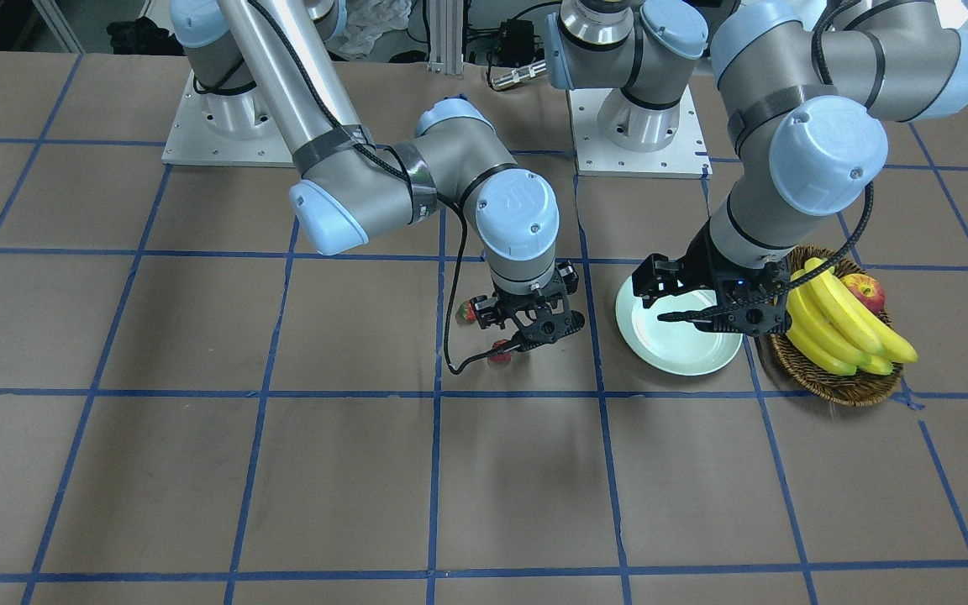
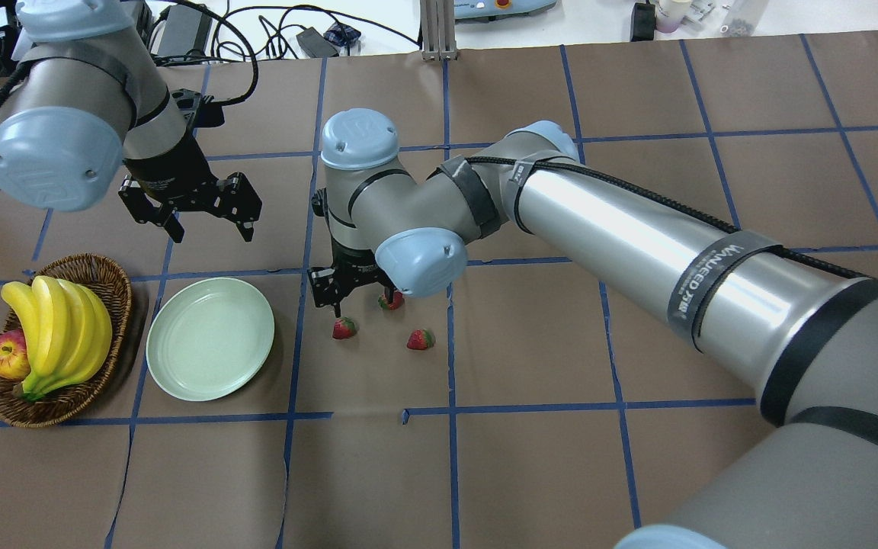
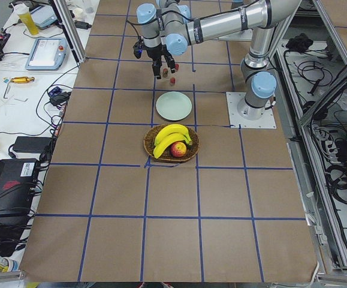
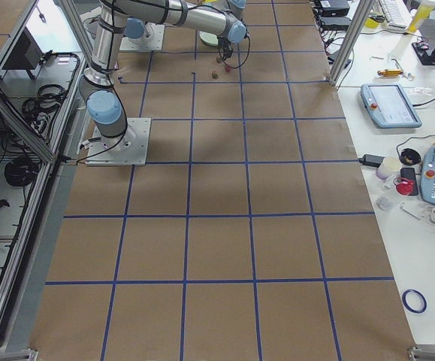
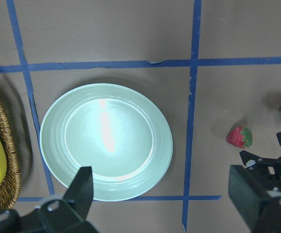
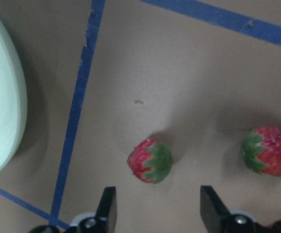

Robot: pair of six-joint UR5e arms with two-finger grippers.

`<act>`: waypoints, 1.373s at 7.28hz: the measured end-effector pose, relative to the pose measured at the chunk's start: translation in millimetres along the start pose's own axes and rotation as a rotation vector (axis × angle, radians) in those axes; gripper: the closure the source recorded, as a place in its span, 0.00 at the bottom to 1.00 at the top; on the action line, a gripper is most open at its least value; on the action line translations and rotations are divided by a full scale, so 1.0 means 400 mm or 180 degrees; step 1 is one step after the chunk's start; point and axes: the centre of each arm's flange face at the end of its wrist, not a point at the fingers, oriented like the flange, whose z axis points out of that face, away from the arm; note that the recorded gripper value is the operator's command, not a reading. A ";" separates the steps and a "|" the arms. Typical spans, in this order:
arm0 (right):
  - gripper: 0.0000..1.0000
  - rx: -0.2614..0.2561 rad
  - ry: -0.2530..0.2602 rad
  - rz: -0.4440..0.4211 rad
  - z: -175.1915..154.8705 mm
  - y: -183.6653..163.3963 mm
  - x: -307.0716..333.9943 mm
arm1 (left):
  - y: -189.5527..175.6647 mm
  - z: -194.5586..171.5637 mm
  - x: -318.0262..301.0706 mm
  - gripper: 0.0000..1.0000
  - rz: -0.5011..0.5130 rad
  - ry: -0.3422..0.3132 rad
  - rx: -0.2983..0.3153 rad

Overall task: Collect all strawberries into plate
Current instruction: 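Raise the right arm away while the left gripper reaches the nearest strawberry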

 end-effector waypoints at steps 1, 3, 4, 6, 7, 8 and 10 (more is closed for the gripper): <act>0.00 0.0026 0.0071 0.0128 -0.098 0.017 0.053 | 0.001 -0.002 0.006 0.00 0.0031 -0.0006 0.0007; 0.00 0.0105 0.0143 0.0414 -0.310 0.075 0.189 | 0.002 -0.018 0.024 0.00 0.0088 -0.0012 0.0074; 0.00 0.0124 0.0152 0.0563 -0.389 0.104 0.255 | 0.000 -0.013 0.047 0.00 0.0125 -0.0036 0.0091; 0.00 0.0199 0.0258 0.0819 -0.505 0.145 0.366 | -0.004 0.012 0.119 0.01 0.0183 -0.0046 0.0077; 0.00 0.0211 0.0349 0.0912 -0.542 0.163 0.408 | -0.009 0.030 0.141 0.01 0.0187 -0.0036 0.0048; 0.00 0.0187 0.0434 0.0967 -0.565 0.178 0.438 | -0.018 0.062 0.164 0.00 0.0207 -0.0004 0.0003; 0.00 0.0131 0.0541 0.0993 -0.586 0.198 0.475 | -0.028 0.164 0.226 0.02 0.0259 0.0073 -0.0047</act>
